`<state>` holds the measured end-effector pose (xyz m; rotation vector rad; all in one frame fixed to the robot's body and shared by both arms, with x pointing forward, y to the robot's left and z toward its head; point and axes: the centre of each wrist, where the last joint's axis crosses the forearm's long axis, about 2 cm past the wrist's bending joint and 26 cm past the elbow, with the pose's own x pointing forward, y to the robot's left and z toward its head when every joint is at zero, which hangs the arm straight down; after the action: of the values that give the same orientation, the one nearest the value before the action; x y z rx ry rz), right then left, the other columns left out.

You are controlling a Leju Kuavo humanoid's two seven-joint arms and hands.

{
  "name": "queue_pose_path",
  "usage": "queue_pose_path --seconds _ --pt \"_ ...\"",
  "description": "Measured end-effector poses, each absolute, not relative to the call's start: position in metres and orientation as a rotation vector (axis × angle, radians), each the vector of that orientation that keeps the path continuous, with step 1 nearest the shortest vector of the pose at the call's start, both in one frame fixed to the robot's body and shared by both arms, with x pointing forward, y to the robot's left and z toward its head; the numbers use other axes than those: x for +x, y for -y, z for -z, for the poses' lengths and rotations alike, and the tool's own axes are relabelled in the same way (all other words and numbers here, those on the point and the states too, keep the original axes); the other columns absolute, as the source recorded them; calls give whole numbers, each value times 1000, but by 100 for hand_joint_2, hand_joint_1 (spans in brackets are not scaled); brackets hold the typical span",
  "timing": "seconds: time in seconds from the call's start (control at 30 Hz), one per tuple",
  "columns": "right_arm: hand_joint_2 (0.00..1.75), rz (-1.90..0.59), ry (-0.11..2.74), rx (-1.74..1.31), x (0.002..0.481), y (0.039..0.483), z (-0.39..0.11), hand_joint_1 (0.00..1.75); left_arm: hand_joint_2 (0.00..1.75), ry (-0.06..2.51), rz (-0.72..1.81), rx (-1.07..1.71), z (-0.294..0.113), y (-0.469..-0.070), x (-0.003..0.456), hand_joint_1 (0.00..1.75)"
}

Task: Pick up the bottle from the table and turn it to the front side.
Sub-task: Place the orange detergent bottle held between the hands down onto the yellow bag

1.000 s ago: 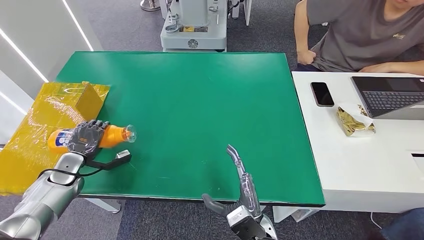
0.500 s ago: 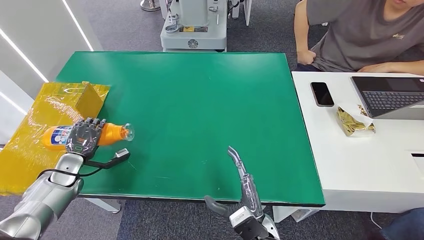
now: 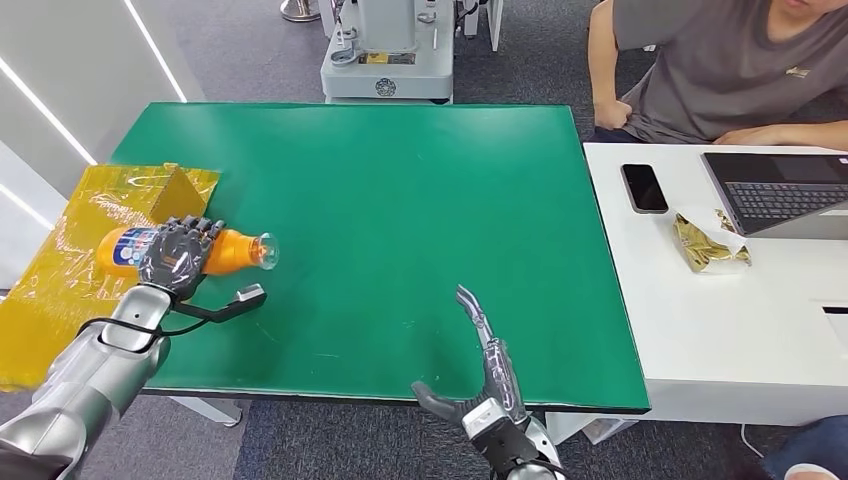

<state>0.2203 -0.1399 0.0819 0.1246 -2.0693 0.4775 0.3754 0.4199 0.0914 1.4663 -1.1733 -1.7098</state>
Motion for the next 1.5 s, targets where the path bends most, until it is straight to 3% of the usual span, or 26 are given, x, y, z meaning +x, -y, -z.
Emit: queue_pose_path --seconds 0.37,1.03,1.07,1.17,1.2,1.5 --pt "175 -461 2067 121 229 142 -77 0 175 1185 1740 1447 -105 -418 388 175" --pt "175 -466 2056 100 231 144 -74 0 175 1121 1698 1341 -74 -410 366 175" --pt "175 -470 2056 101 231 144 -74 0 175 1118 1697 1338 -73 -411 365 141" --pt "175 -480 2055 106 232 144 -74 0 175 1110 1694 1331 -71 -412 362 10" --pt "175 -483 2054 109 232 144 -74 0 175 1108 1692 1328 -69 -412 361 0" --pt "175 -495 2042 107 233 145 -71 0 175 1090 1667 1329 -62 -415 353 0"
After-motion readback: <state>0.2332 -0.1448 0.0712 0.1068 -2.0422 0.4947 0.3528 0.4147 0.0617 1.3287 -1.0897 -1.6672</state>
